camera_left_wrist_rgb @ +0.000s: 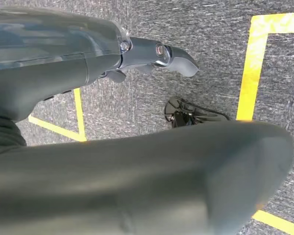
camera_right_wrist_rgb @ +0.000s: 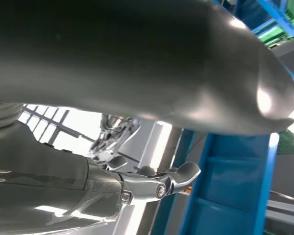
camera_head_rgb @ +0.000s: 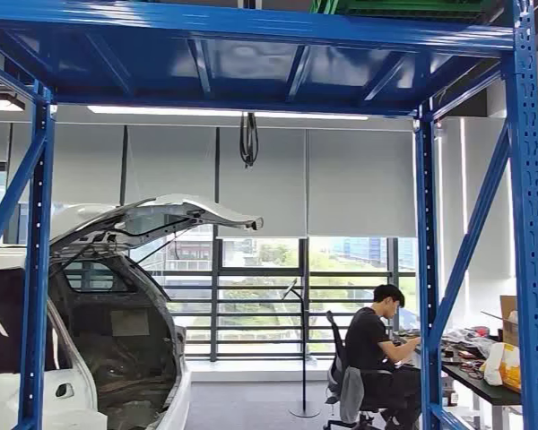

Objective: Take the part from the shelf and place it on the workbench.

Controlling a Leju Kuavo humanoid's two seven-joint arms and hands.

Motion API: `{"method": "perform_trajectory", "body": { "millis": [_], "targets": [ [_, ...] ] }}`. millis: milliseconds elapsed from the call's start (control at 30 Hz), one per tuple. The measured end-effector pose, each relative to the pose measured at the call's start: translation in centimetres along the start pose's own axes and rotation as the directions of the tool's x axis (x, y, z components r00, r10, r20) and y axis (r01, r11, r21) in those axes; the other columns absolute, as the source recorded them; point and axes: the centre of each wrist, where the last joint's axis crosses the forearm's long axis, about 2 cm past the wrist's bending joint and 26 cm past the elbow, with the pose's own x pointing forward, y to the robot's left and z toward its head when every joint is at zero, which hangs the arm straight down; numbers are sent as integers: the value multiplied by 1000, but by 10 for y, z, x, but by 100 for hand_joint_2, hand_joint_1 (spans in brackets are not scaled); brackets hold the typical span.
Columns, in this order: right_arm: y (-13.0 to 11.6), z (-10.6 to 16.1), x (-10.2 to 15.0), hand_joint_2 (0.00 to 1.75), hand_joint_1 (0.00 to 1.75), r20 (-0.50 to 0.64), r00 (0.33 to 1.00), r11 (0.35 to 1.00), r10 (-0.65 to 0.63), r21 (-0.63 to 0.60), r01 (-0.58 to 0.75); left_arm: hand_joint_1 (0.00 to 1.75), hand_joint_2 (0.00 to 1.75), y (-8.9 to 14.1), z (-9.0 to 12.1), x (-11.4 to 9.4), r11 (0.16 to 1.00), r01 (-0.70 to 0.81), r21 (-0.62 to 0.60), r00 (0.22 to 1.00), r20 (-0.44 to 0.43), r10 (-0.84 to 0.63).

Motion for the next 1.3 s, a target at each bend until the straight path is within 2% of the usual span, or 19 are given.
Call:
{"method": "perform_trajectory", "body": {
  "millis": [567, 1300],
  "targets": [
    [-5, -4, 9, 0, 0, 39, 999, 1000, 16, 15, -16, 0, 0, -7, 0, 2, 1000, 5, -24, 1000, 7, -5],
    [-7, 1, 12, 0, 0, 27, 999, 999, 31, 25, -32, 0, 0, -9, 0, 1, 999, 8, -31, 1000, 5, -8]
  ]
}}
